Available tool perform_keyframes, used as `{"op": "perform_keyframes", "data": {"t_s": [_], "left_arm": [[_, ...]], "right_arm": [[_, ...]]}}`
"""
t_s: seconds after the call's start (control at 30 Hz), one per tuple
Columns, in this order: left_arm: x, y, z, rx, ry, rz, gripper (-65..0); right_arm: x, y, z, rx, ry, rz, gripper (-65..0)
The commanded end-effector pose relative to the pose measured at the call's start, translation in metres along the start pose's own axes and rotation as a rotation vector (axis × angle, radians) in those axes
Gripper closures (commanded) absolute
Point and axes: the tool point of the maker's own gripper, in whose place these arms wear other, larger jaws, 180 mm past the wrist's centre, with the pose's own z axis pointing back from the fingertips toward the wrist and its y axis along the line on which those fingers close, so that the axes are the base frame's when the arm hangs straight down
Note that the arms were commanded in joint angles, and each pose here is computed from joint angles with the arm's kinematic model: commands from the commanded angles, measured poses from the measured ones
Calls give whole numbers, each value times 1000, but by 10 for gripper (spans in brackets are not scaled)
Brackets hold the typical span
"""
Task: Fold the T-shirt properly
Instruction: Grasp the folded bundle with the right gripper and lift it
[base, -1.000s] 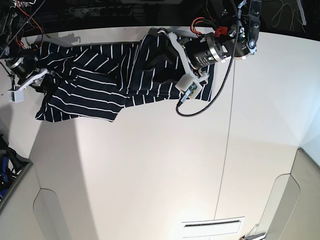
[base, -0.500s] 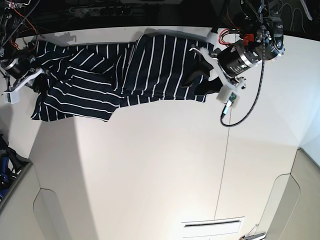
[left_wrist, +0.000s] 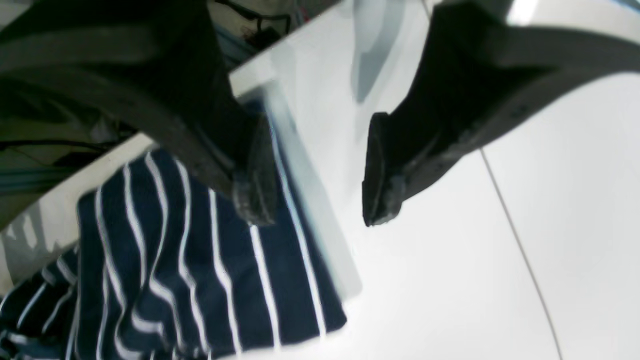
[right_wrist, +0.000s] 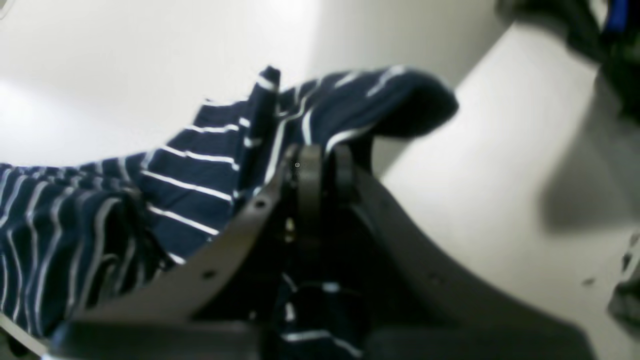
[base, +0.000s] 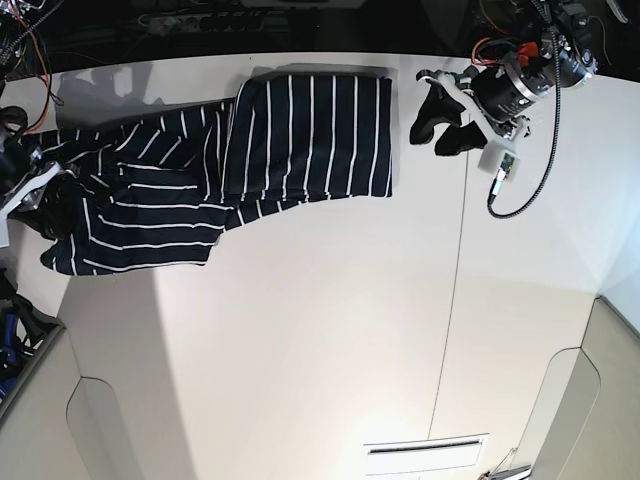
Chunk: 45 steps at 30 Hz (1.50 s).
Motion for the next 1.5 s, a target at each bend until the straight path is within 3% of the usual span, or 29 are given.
{"op": "perform_keyframes", "data": {"t_s": [0.0,0.23,0.4,0.7,1.03,1.07,1.17,1.23,1.47], "left_arm": [[5,-2,2,-11,-26,-1,-314],[-23,9,-7,-14,17,114,-314],[-42,7,-16,-59,33,225,-314],[-51,-16,-43,-155,79,240,-314],[-41,-30,-56,-200,49,236,-314],[-41,-30,-56,-200,49,236,-314],[-38,-29,-57,-200,45,233,-314],[-37,-29,-57,-200,42,232,-313],[-30,-12,-48,-172,6,258,-313]], "right_arm": [[21,6,5,14,-67,25,0],[38,55,8,79,-148,29,0],[42,112,-1,194,-138,120,0],[8,235,-26,449,-31,262,0],[-28,318,-17,611,45,356,0],[-33,322,-17,622,57,361,-14],[-44,333,-17,660,86,363,-295],[-48,341,-14,691,92,355,-387],[-46,365,0,793,76,336,-390]]}}
